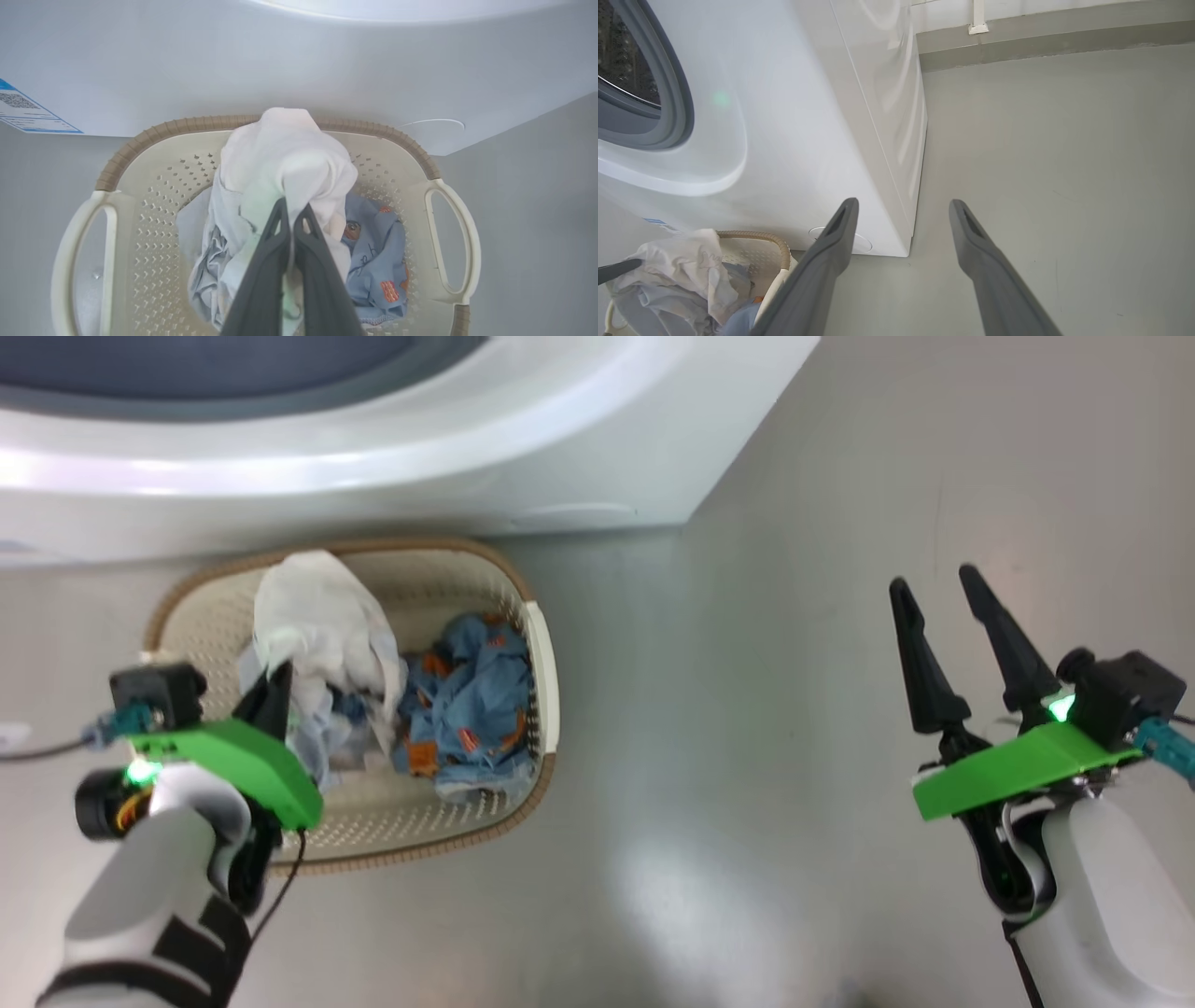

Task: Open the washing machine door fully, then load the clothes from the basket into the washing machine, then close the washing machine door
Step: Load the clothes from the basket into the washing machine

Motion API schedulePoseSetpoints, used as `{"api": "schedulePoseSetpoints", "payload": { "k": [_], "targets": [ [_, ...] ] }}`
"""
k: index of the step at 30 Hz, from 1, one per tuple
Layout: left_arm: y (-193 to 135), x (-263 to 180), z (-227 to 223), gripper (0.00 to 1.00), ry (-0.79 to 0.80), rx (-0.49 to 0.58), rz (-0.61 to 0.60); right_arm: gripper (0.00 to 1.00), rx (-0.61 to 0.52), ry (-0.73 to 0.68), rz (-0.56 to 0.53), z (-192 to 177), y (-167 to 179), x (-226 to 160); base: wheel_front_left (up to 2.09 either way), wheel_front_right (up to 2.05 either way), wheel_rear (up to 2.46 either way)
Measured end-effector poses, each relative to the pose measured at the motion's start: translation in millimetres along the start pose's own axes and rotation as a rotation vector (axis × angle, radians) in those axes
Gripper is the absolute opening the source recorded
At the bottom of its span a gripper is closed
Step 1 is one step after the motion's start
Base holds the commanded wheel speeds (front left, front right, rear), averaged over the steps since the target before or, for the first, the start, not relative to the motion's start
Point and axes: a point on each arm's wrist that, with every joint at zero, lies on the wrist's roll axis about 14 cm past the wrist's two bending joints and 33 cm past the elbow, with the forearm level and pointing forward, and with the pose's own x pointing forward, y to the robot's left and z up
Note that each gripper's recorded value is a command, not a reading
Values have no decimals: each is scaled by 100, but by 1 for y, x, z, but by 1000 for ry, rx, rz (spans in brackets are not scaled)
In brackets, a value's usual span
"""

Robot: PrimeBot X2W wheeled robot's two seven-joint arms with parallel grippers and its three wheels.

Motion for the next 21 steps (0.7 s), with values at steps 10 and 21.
{"api": "schedulePoseSetpoints", "payload": {
  "k": [10, 21],
  "targets": [
    [-7, -53, 46, 0, -188, 28, 1, 100, 0, -37, -5, 27, 5, -37, 0, 0, 0],
    [-15, -113, 84, 0, -383, 45, 16, 100, -11, -98, -18, 56, 5, -74, 0, 0, 0]
  ]
}}
